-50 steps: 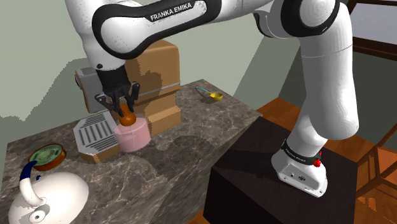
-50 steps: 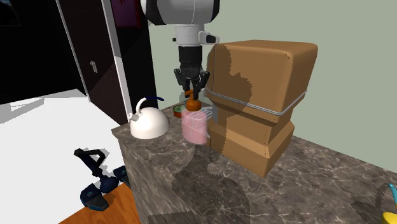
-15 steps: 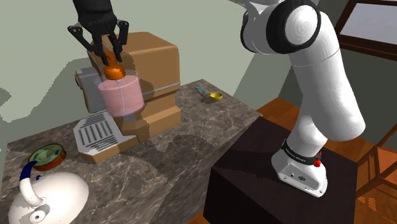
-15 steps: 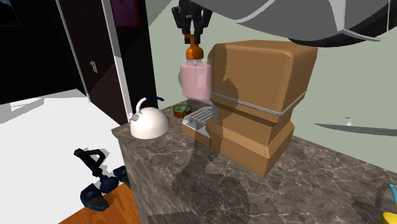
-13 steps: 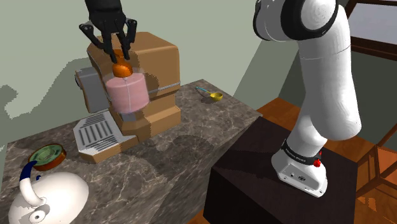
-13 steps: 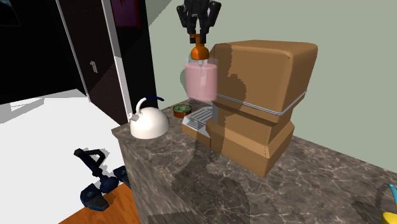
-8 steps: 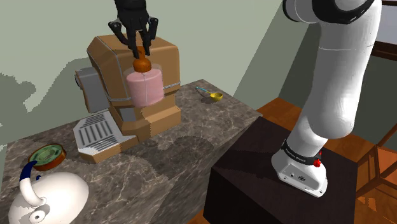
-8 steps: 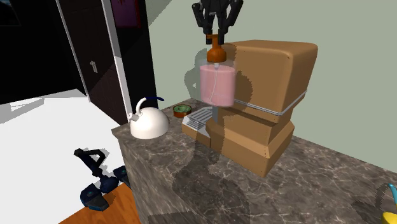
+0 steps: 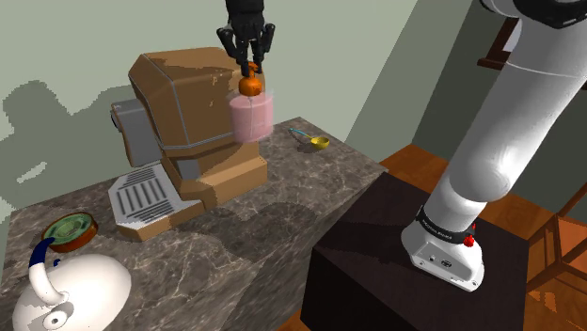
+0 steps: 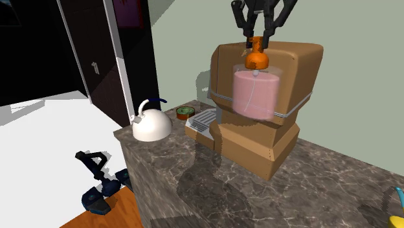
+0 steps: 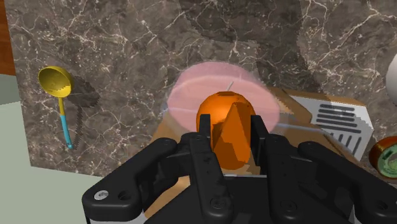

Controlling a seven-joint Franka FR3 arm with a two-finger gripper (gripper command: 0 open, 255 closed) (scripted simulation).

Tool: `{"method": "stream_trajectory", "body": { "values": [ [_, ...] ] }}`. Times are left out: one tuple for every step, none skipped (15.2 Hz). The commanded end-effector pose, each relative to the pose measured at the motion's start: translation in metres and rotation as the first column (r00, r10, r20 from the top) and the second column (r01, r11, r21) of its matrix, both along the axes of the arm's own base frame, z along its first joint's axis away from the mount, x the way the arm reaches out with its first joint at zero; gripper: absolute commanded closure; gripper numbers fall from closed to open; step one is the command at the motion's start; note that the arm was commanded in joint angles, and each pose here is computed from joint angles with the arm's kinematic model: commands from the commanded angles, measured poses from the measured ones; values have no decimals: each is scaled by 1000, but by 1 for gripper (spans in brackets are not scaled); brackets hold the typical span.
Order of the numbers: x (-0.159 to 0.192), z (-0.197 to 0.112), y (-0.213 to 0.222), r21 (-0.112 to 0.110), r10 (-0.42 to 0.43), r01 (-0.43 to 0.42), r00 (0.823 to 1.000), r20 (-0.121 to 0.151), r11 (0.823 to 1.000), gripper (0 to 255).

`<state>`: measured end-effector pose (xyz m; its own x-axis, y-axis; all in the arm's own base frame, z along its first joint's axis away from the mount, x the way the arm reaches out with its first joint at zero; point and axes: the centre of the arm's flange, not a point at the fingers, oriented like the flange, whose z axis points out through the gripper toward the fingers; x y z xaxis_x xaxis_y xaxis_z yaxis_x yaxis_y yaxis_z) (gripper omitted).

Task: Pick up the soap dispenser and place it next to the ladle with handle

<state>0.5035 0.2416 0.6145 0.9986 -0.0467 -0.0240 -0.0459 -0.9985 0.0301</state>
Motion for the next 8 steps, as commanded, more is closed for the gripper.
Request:
{"method": "stream_trajectory", "body": {
  "values": [
    [-3, 1, -25, 1, 1, -1, 1000, 0, 1000, 255],
    [-5, 1, -38, 1, 1, -1, 1000, 0, 1000, 255],
    [-6, 1, -51, 1, 1, -1, 1000, 0, 1000, 255],
    [-8, 1, -64, 1, 1, -1, 1000, 0, 1000, 255],
    [-9, 1, -78, 1, 1, -1, 1000, 0, 1000, 255],
    [-11, 1, -91, 1, 1, -1, 1000, 0, 1000, 255],
    [-12, 1, -104, 1, 1, -1, 1000, 0, 1000, 255],
    [-14, 1, -117, 1, 1, -1, 1000, 0, 1000, 255]
  ]
}}
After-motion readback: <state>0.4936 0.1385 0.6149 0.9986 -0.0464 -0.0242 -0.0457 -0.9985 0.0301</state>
